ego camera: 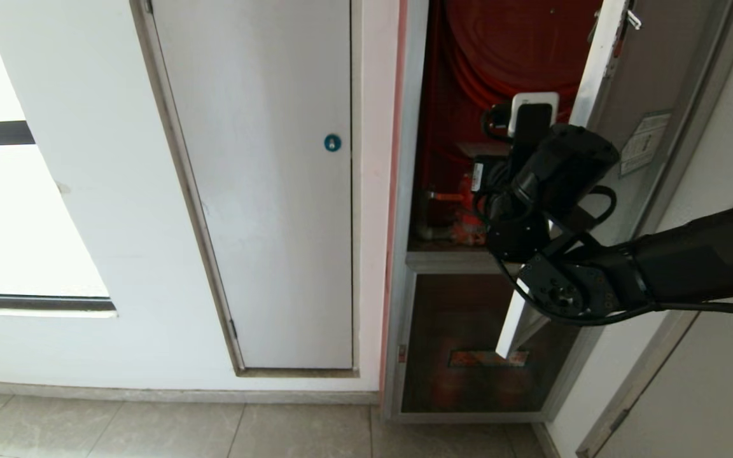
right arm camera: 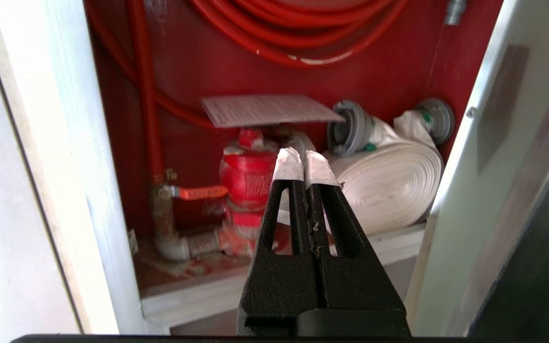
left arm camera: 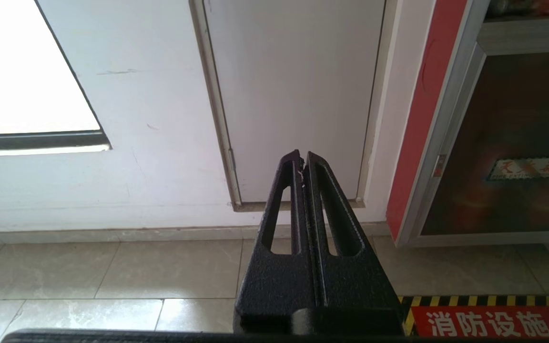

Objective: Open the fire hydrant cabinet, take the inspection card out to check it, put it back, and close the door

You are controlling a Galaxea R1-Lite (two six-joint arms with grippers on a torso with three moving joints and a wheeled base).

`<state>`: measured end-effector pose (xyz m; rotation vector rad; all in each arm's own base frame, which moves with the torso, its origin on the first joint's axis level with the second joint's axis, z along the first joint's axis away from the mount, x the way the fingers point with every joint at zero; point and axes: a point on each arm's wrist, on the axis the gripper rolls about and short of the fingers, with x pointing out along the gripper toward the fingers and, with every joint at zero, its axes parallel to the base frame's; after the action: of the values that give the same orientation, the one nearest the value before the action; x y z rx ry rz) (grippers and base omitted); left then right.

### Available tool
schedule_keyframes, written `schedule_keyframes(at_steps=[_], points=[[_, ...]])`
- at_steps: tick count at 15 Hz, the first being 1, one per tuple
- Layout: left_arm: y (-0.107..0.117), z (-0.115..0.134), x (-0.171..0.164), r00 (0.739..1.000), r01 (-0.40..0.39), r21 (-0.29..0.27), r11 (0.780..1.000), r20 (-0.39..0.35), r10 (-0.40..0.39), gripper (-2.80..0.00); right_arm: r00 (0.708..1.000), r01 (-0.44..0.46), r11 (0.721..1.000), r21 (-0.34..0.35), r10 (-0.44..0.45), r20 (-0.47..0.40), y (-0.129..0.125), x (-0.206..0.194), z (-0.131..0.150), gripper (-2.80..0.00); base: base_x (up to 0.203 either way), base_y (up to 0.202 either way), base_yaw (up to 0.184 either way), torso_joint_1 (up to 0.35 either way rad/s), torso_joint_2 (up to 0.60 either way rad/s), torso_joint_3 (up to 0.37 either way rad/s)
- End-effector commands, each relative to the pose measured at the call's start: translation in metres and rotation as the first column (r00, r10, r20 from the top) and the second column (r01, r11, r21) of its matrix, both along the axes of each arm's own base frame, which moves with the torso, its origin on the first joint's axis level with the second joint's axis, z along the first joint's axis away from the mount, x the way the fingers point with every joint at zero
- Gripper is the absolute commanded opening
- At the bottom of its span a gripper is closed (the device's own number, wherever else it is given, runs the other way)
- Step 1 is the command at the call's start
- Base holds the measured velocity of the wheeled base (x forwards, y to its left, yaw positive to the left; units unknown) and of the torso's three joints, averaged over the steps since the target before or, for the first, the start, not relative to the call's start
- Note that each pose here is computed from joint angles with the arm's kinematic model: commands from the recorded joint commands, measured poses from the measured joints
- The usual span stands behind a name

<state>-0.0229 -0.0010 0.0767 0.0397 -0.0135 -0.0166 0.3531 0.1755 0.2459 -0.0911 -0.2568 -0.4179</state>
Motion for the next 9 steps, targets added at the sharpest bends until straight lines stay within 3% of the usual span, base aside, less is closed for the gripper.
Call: schedule_keyframes(at_steps=[1, 9], points=[[0.0000, -0.0017, 0.0004, 1.000, 0.000, 0.000, 1.000, -0.006, 0.000, -2.80, 1.000, -0.007, 1.000, 0.008, 0.007, 0.010, -0.0001, -0.0095, 0.0037, -2.80, 0.000, 0.000, 0.000, 0.000, 0.00, 0.000], [0.0000, -0.0017, 0.0005, 1.000, 0.000, 0.000, 1.000, -0.006, 0.000, -2.80, 1.000, -0.002, 1.000, 0.012, 0.001, 0.010, -0.0050, -0.0191, 0.0082, -2.80, 0.000, 0.000, 0.000, 0.000, 0.00, 0.000]])
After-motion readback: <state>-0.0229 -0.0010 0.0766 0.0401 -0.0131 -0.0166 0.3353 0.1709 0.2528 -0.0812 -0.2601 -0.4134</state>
